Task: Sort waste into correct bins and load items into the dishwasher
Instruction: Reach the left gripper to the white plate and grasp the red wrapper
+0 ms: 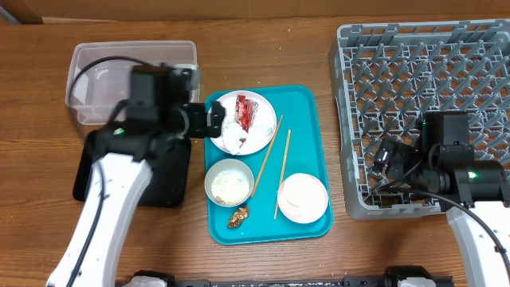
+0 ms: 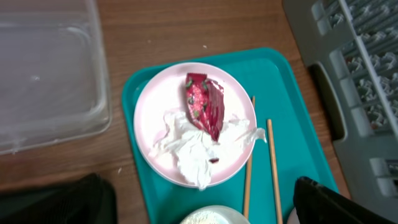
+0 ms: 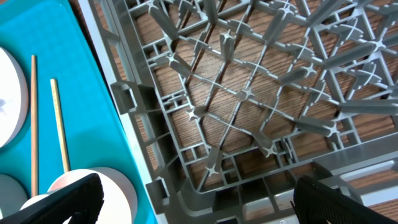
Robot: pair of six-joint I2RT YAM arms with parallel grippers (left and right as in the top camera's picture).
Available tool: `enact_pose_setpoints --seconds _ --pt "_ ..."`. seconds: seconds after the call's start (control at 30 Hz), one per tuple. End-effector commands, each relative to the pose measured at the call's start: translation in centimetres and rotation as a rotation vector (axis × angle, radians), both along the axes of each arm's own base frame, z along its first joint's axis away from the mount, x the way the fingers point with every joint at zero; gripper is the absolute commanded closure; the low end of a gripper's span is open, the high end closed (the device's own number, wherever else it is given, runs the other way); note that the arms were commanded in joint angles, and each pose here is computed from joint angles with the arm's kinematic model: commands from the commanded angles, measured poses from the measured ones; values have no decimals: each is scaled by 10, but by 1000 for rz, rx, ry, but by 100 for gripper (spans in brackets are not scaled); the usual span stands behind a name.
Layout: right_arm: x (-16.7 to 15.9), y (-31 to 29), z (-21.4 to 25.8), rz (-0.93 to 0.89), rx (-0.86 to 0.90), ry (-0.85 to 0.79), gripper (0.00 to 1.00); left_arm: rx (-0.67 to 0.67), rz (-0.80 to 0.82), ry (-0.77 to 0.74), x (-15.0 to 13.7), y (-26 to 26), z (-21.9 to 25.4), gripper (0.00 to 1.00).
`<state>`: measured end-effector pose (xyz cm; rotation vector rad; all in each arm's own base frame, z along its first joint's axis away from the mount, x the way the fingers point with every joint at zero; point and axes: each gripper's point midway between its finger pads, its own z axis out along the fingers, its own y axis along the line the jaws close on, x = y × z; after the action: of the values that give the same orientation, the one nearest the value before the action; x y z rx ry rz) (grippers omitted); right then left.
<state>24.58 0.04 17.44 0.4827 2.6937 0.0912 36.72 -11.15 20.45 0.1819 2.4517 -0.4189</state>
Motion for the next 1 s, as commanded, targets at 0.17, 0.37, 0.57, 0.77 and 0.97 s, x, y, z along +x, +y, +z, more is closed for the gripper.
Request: enact_pose_setpoints --seconds 0.17,0.37,0.57,0.77,0.97 --pt "5 -3 12 0 -18 -40 0 122 -75 52 24 -51 -60 6" --pt "5 -3 12 0 -18 -40 0 219 -76 160 27 -55 -121 18" --pt "5 -3 12 1 -17 -40 0 258 -71 228 24 -49 -149 34" --pt "5 -3 12 1 -17 -40 0 267 -74 254 21 -49 -159 68" --pt "5 -3 12 1 -17 -40 0 266 -70 243 24 -48 -153 90"
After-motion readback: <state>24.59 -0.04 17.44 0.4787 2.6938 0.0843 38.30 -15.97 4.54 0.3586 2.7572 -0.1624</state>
